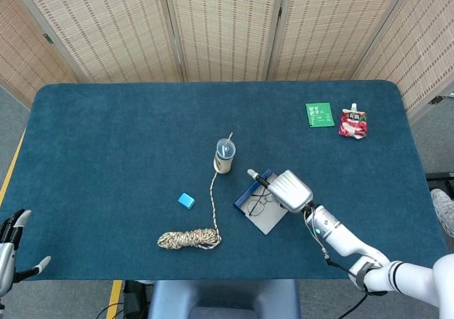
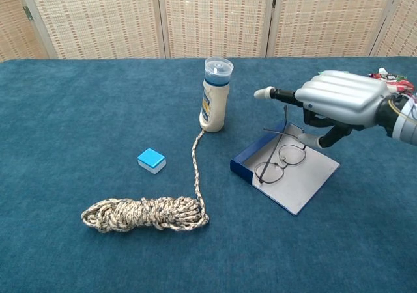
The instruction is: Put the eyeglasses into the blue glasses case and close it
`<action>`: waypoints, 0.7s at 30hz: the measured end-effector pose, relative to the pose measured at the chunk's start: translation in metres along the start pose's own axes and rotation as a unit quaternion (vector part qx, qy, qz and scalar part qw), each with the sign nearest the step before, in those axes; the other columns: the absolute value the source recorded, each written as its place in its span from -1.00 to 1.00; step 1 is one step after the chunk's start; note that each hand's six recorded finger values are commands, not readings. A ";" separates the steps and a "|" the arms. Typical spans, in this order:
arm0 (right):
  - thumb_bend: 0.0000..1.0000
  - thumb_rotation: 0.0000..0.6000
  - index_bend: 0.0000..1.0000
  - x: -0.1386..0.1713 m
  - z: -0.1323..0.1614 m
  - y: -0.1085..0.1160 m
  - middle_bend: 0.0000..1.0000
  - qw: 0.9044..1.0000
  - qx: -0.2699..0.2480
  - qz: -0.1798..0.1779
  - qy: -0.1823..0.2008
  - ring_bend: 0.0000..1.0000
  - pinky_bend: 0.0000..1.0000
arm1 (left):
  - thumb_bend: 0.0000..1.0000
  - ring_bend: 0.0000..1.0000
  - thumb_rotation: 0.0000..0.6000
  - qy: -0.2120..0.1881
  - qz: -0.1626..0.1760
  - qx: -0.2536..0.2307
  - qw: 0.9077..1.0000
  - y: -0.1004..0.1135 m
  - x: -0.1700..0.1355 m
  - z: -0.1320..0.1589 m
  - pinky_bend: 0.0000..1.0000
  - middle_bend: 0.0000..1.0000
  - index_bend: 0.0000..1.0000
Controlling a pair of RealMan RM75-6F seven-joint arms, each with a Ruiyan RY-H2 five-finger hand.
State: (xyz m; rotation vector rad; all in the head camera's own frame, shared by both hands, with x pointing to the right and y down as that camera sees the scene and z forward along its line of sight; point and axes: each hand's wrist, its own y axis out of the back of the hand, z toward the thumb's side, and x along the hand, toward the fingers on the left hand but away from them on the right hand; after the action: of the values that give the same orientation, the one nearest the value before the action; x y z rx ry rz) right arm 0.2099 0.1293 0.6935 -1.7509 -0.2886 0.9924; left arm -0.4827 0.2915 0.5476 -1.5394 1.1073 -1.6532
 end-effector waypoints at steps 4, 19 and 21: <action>-0.18 1.00 -1.00 0.009 -0.003 0.014 0.96 1.000 -0.006 -0.019 -0.005 1.00 0.94 | -0.61 -0.76 1.00 -0.002 0.000 0.000 1.000 0.000 0.000 0.002 -0.54 -0.82 -0.86; 1.00 1.00 -1.00 0.057 0.017 -0.012 1.00 0.995 -0.096 0.016 -0.021 1.00 0.94 | -0.61 -0.76 1.00 -0.011 -0.002 0.002 1.000 -0.001 0.001 0.007 -0.54 -0.82 -0.86; 1.00 1.00 -1.00 0.057 0.018 -0.018 1.00 0.994 -0.107 0.022 -0.027 1.00 0.95 | -0.61 -0.76 1.00 -0.011 -0.003 0.001 1.000 -0.001 0.001 0.008 -0.54 -0.82 -0.86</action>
State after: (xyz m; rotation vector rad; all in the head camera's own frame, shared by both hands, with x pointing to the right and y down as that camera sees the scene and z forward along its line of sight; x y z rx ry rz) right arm 0.2372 0.1843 0.6798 -1.9324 -0.4050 1.0742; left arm -0.4753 0.2902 0.5486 -1.5569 1.0896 -1.6366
